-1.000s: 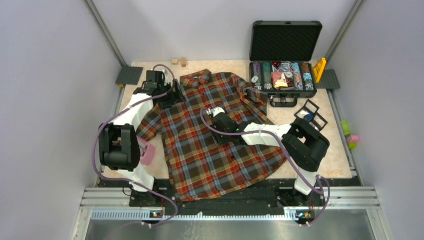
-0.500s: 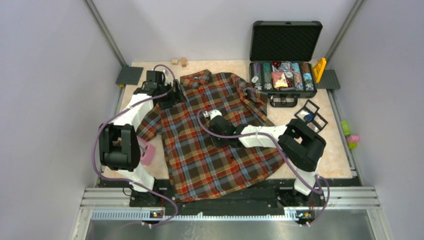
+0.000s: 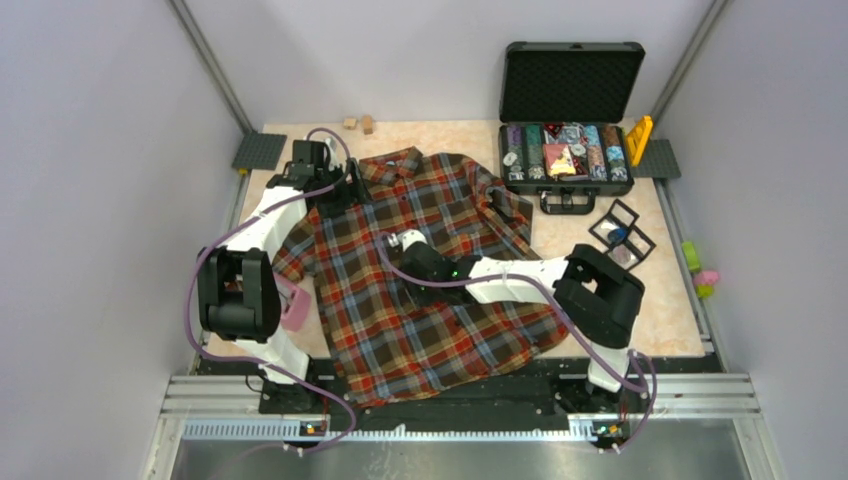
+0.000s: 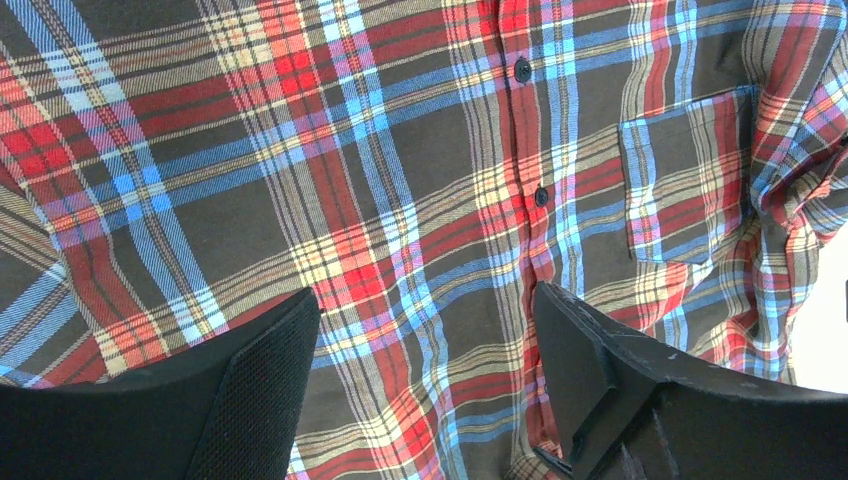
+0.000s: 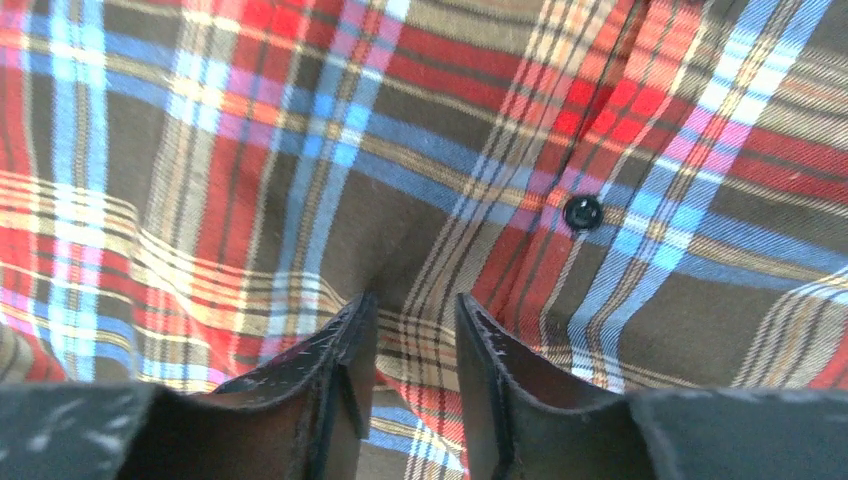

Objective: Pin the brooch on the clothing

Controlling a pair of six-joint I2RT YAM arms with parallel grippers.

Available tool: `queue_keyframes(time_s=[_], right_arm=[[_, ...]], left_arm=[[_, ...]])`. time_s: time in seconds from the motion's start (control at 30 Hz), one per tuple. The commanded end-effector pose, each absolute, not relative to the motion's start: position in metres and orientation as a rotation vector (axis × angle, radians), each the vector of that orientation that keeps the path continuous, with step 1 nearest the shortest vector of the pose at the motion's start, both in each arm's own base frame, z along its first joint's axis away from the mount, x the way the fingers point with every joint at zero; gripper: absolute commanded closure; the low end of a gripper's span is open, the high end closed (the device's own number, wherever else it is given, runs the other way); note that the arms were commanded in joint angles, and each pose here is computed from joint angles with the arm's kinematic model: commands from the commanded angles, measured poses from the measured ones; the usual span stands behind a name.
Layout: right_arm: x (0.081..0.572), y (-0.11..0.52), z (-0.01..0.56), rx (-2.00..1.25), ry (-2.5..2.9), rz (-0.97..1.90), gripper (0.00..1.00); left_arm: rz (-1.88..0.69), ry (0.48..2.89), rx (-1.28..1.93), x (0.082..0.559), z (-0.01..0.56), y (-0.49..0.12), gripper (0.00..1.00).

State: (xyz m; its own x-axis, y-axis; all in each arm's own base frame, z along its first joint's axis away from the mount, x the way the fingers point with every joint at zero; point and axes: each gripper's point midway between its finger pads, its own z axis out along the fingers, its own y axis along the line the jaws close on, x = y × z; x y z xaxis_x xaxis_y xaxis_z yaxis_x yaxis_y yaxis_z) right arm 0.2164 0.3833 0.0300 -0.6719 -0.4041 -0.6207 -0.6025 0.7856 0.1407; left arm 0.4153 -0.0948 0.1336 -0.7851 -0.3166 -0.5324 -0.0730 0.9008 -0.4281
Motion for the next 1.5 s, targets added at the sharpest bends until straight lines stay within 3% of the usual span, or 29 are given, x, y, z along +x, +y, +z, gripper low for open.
queue_keyframes(time_s=[0.0,0.17,0.33,0.6,1.07,1.13,1.2,1.37,1.47], right_arm=[[0.236,0.401,0.093,-0.737,2.275,0.457,0.6],[0.268,0.371,0.154,-0.661,2.195,0.412,0.45],[0.315,0.301,0.18,-0.497,2.185,0.357,0.33],[0.395,0.212,0.169,-0.299,2.225,0.261,0.29],[0.47,0.212,0.132,-0.32,2.247,0.186,0.27],[0.473,0.211,0.123,-0.327,2.26,0.158,0.3],[0.476,0.208,0.116,-0.332,2.269,0.13,0.39],[0.48,0.188,0.123,-0.237,2.267,0.029,0.86],[0.486,0.16,0.138,-0.112,2.246,0.046,1.0]], left_arm=[[-0.489,2.371,-0.249,0.426,0.158,-0.088,0.17],[-0.464,2.388,-0.272,0.428,0.151,-0.079,0.17],[-0.471,2.398,-0.279,0.429,0.146,-0.078,0.17],[-0.501,2.407,-0.292,0.431,0.142,-0.077,0.17],[-0.529,2.418,-0.296,0.433,0.138,-0.078,0.17],[-0.537,2.42,-0.295,0.432,0.138,-0.079,0.18],[-0.537,2.415,-0.295,0.432,0.141,-0.078,0.18],[-0.535,2.409,-0.295,0.432,0.143,-0.077,0.18],[-0.542,2.408,-0.3,0.432,0.143,-0.076,0.18]])
